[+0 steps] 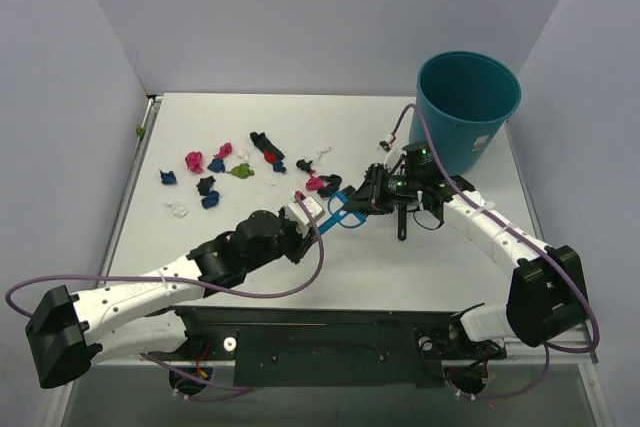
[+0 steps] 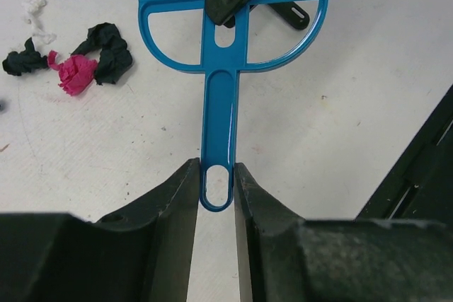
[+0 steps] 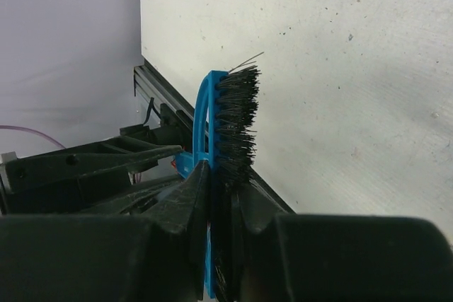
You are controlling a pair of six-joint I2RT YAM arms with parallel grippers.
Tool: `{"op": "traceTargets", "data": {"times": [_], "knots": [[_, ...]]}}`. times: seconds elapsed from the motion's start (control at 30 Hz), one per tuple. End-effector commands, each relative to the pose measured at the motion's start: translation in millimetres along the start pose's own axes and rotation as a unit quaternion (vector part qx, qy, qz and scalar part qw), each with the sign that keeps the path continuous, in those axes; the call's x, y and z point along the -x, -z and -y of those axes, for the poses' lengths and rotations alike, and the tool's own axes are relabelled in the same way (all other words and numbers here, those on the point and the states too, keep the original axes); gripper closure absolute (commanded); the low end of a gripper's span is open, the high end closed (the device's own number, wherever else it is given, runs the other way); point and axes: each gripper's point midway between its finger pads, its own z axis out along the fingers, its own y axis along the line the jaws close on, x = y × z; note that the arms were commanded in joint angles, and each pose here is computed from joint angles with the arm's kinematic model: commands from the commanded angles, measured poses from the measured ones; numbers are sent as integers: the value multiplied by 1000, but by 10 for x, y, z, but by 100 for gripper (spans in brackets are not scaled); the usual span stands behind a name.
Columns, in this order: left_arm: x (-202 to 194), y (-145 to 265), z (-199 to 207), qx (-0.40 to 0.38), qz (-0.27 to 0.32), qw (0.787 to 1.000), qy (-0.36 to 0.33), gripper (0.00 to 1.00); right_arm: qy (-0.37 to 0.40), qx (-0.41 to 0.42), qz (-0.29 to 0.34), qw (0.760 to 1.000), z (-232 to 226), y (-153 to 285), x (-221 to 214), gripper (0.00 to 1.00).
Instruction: Sweep away the paper scraps from the table
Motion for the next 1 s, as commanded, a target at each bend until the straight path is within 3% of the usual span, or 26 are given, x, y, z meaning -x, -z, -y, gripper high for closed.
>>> {"op": "traceTargets", "data": {"times": [0.0, 0.07, 0.1, 0.17, 0.27, 0.4, 0.47, 0.6, 0.8, 0.97], "knots": [[342, 65, -39, 16, 61, 998, 25, 56, -14, 17, 46, 999, -78, 64, 246, 100], [404, 120, -81, 26, 77, 996, 32, 43, -42, 21, 64, 997, -21, 75, 341, 100], [429, 151, -110, 34, 88, 995, 38, 32, -58, 20, 72, 996, 38, 92, 380, 100], [489, 209, -162, 46, 106, 992, 55, 28, -80, 22, 85, 993, 75, 106, 437, 100], [580, 249, -259, 50, 124, 987, 95, 26, -73, 65, 113, 989, -81, 140, 546, 100], [805, 268, -369, -8, 138, 969, 206, 26, -36, 95, 160, 982, -228, 269, 614, 100], [920, 270, -454, -36, 134, 945, 296, 26, -7, 115, 191, 975, -360, 394, 649, 100], [1059, 272, -632, -85, 108, 904, 405, 27, 33, 138, 238, 961, -544, 618, 655, 100], [1309, 350, -482, -173, 104, 858, 473, 27, 42, 180, 255, 949, -761, 737, 670, 100], [1494, 417, -420, -217, 119, 834, 493, 27, 37, 253, 266, 929, -995, 847, 690, 100]]}}
